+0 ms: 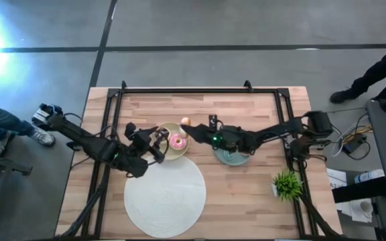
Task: Pick & Place donuts
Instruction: Put the purple donut on the brown plate
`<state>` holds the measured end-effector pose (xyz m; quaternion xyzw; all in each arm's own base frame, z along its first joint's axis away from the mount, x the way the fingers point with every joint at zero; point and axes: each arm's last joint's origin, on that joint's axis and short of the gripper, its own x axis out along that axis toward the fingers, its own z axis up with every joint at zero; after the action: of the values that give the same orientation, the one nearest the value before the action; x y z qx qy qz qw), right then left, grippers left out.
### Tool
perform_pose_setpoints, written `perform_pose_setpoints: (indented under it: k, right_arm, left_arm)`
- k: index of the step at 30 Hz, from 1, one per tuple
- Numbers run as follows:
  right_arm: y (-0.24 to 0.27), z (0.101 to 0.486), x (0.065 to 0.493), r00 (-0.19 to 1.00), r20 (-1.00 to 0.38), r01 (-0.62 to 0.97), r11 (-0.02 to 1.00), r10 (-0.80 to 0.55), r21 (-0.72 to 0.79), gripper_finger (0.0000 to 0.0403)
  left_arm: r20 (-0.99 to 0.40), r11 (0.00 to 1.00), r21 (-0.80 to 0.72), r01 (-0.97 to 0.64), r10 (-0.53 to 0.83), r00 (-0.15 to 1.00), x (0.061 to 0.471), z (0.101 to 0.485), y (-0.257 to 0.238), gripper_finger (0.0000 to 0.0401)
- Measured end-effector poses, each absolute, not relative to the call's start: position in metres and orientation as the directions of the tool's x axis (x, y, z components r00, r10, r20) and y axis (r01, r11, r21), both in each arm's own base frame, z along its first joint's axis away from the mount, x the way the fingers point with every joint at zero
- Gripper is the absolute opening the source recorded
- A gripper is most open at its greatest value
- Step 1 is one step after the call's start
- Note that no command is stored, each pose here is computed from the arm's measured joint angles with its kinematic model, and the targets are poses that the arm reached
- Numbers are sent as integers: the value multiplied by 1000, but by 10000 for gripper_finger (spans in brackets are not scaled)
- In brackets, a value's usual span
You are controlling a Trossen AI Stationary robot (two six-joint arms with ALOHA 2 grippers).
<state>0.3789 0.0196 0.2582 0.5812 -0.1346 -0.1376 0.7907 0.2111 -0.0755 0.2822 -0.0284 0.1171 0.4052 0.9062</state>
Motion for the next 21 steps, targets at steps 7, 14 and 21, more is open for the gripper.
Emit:
perform_pose_setpoints:
  k: [7, 14, 21]
  right_arm:
    - [10, 265, 405, 916, 84, 43, 305, -392, 951, 31]
    - [-19, 268, 414, 914, 100, 42, 335, -394, 941, 31]
    - [-33, 269, 412, 912, 104, 41, 341, -396, 939, 31]
  left_arm:
    - [-209, 673, 56, -737, 730, 651, 214, 282, -77, 161]
    - [-176, 675, 42, -737, 731, 660, 219, 287, -79, 161]
    - [-163, 653, -18, -757, 745, 647, 224, 291, -72, 161]
